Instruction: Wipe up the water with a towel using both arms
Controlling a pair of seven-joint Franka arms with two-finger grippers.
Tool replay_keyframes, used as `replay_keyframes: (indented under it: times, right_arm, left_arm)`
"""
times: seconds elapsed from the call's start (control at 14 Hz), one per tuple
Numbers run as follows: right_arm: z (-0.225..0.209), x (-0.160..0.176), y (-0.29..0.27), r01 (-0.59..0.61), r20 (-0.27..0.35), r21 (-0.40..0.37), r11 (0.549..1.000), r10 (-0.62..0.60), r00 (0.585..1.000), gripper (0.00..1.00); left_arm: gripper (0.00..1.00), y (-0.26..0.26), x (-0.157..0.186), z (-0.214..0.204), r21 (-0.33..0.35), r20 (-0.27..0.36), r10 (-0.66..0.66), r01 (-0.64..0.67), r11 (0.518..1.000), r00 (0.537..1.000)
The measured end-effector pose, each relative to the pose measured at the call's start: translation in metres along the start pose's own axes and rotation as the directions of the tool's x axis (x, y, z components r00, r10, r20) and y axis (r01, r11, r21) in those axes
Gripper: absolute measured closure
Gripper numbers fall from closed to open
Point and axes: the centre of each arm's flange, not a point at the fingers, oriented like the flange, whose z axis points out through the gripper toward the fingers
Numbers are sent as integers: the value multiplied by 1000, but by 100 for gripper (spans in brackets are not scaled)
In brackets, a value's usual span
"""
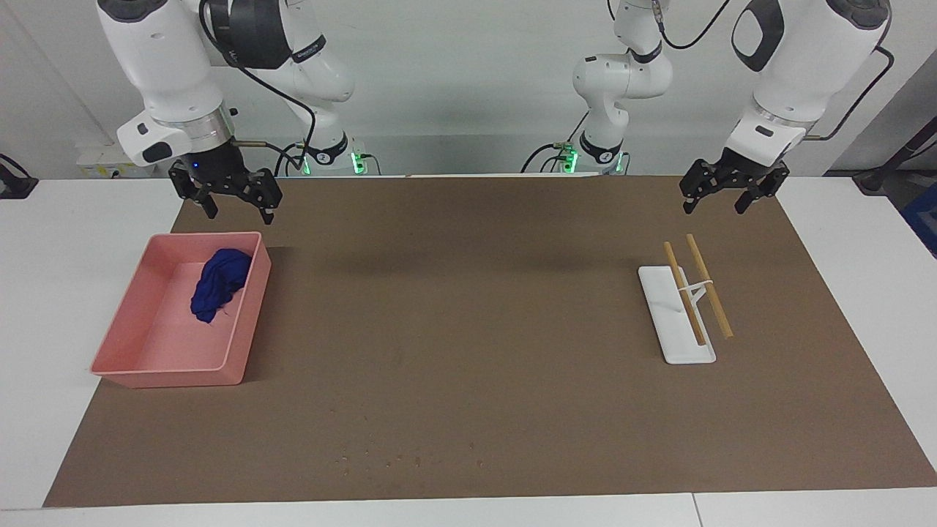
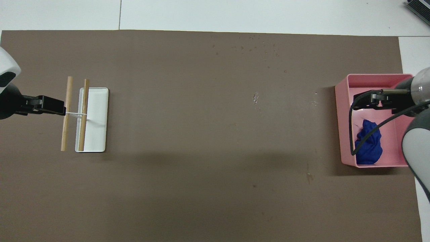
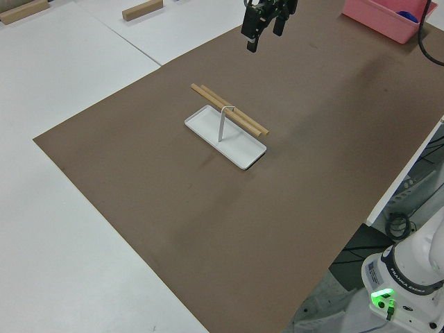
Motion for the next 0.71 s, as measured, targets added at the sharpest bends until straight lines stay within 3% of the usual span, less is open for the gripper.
replay_keyframes:
  times: [0.29, 0.71]
  right_arm:
    - [-18, -1, -8, 14, 1, 4, 1000, -14, 1000, 0]
    - [-30, -8, 5, -8, 57, -4, 1000, 9, 998, 0]
  left_arm:
    - [0, 0, -1, -1, -1, 4, -1, 1, 1000, 1000]
    - [0, 0, -1, 0, -2, 8, 0, 0, 1000, 1000]
